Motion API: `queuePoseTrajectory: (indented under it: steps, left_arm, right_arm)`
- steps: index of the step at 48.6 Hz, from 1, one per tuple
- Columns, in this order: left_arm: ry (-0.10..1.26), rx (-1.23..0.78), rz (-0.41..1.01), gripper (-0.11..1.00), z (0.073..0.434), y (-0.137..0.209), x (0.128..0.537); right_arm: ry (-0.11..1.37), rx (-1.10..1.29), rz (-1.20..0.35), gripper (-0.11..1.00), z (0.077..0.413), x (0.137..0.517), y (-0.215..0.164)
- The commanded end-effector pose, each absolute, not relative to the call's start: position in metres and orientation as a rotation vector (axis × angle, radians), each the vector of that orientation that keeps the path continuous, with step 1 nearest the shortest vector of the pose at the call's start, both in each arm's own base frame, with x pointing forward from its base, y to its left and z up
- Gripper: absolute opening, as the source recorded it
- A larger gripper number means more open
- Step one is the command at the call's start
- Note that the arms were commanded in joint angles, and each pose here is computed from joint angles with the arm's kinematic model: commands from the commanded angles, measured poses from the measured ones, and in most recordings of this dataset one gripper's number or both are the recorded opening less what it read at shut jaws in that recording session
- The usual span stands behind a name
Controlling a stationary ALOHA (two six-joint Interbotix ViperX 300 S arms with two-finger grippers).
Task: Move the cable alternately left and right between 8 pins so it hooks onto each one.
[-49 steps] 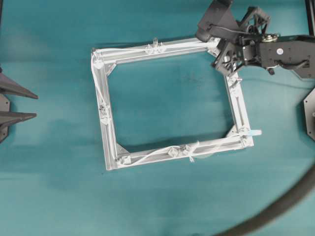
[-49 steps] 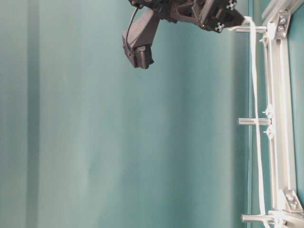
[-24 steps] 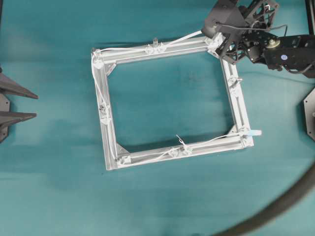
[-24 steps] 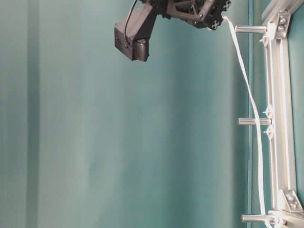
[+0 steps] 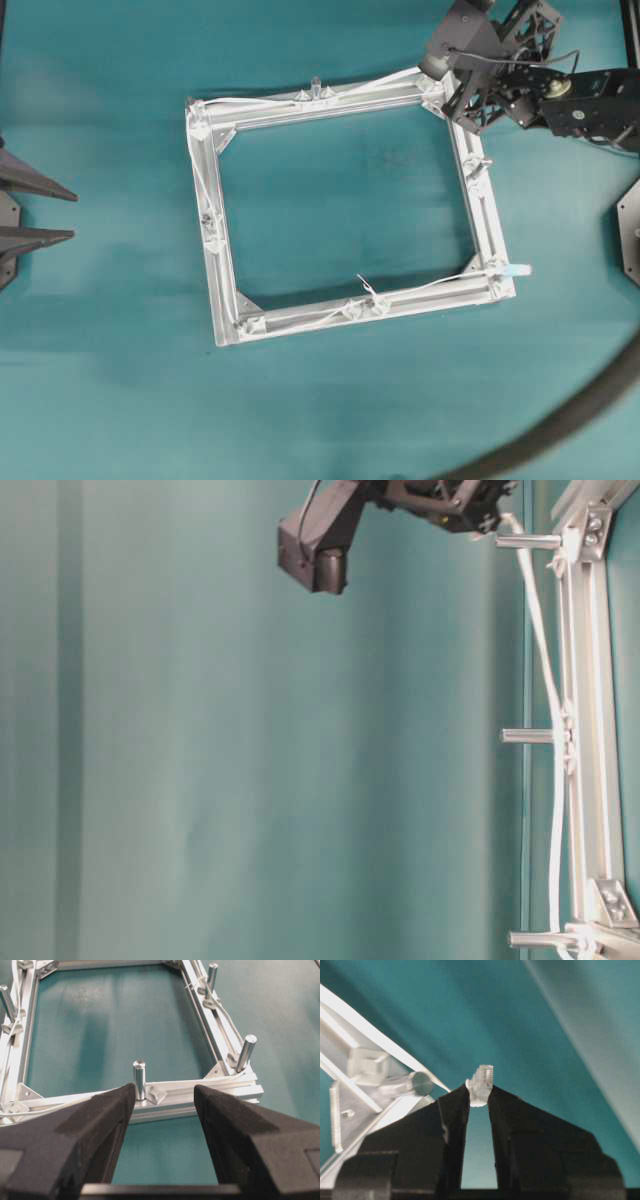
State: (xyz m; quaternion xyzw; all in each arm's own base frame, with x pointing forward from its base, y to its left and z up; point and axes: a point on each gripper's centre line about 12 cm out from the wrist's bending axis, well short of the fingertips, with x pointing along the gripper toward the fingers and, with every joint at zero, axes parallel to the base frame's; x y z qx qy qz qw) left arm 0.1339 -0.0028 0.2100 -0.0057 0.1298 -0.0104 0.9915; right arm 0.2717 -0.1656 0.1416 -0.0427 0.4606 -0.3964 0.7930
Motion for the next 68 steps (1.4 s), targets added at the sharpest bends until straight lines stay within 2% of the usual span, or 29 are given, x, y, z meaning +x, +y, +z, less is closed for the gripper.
queuePoseTrajectory:
  steps: [1, 15, 35, 68]
  left_arm:
    - [0.250, -0.014, -0.020, 0.63, 0.214, -0.003, 0.135]
    - [0.250, -0.014, -0.020, 0.63, 0.214, -0.003, 0.135]
    - [0.250, -0.014, -0.020, 0.63, 0.214, -0.003, 0.135]
    - [0.250, -0.014, -0.020, 0.63, 0.214, -0.003, 0.135]
  right_arm:
    - [0.947, -0.030, -0.844, 0.15, 0.145, 0.271, -0.163]
    - [0.858, 0.238, -0.827, 0.15, 0.152, 0.270, -0.147]
    - [0.820, 0.539, -0.868, 0.13, 0.150, 0.268, -0.134]
    - [0.834, 0.626, -0.872, 0.11, 0.142, 0.258, -0.125]
